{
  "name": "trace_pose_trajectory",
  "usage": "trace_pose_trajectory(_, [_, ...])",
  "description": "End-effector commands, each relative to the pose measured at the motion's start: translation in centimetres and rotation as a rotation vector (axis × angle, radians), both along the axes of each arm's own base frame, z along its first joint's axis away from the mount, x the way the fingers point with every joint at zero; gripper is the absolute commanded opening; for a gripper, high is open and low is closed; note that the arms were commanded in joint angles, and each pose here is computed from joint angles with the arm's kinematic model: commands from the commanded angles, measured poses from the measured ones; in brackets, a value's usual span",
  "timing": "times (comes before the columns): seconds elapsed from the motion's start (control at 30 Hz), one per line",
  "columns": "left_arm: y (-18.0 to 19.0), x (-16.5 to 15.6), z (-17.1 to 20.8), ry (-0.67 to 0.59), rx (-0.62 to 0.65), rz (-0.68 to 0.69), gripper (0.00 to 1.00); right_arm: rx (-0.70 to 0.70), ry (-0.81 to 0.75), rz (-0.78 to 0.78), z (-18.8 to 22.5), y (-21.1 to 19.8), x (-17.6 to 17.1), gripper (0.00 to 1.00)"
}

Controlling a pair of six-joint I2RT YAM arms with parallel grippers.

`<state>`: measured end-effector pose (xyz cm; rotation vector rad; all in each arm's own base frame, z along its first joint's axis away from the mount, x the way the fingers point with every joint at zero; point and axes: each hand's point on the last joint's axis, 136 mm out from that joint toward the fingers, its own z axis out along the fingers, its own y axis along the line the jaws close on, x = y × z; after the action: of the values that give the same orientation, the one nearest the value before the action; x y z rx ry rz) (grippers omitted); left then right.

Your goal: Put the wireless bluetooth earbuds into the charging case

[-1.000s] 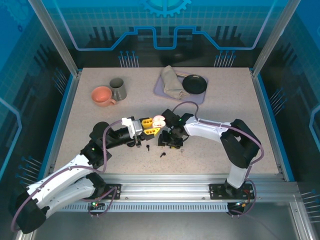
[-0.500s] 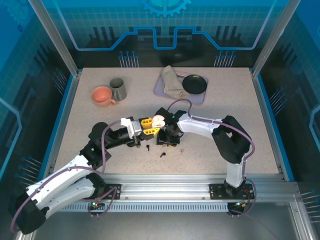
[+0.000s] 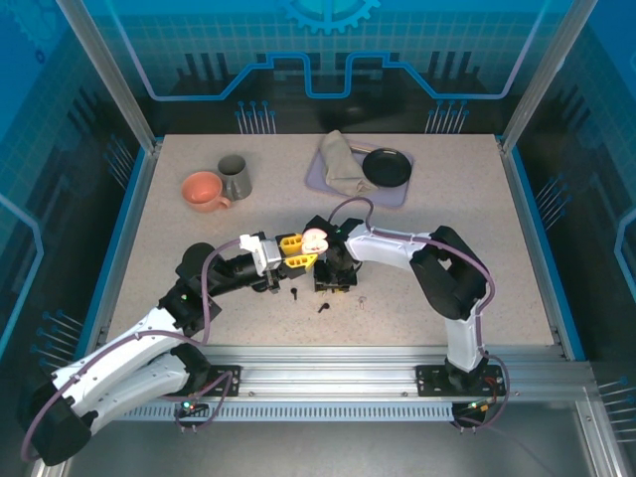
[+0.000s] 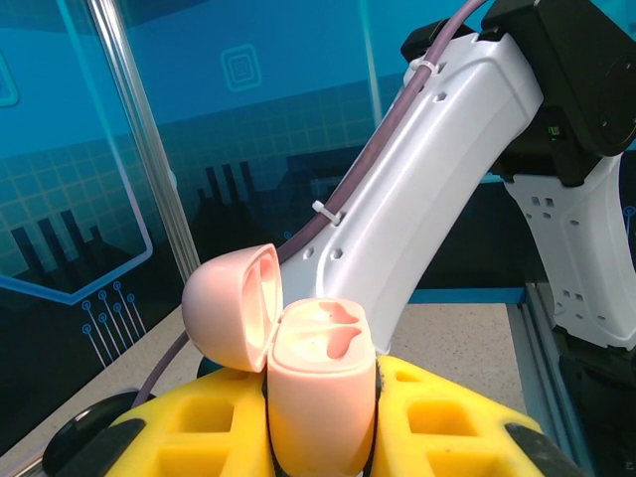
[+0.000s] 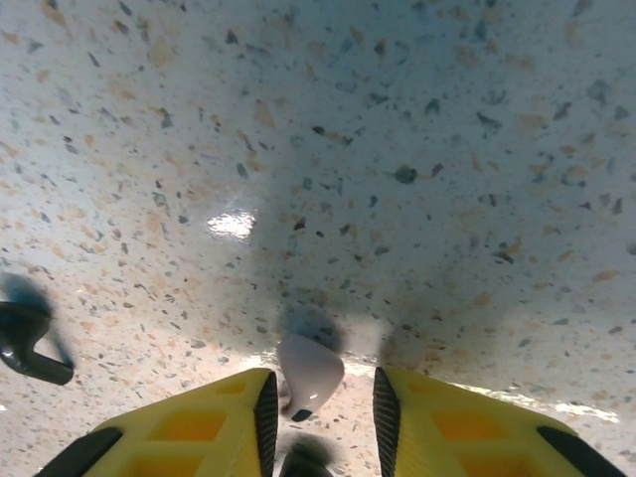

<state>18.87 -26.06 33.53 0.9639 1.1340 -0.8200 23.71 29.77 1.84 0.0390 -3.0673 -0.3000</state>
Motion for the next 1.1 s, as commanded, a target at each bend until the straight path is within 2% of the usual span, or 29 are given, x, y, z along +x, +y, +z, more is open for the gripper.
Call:
trace_pose_trajectory(0.0, [0.2,-0.2,0.7,-0.038,-0.018,0.009,0.00,-0.060,0.012,0.055,-0.1,-0.6,-0.7,0.32])
trace_pose_trajectory(0.67, [0.1,-0.1,0.7,-0.027,-0.012,0.009,0.00,-0.145,-0.037,0.122,1.7,-3.4,0.2,0.32])
trace_pose_trajectory(0.87, [0.1,-0.1,0.5,-0.024,-0.009,0.009,0.00,0.023,-0.034,0.151,1.9,-0.9,0.5,0.35])
trace_pose_trajectory(1.07, [0.1,0.0,0.5,-0.021,-0.008,0.008,0.00,-0.026,-0.013,0.144,1.0,-1.5,0.8,0.36])
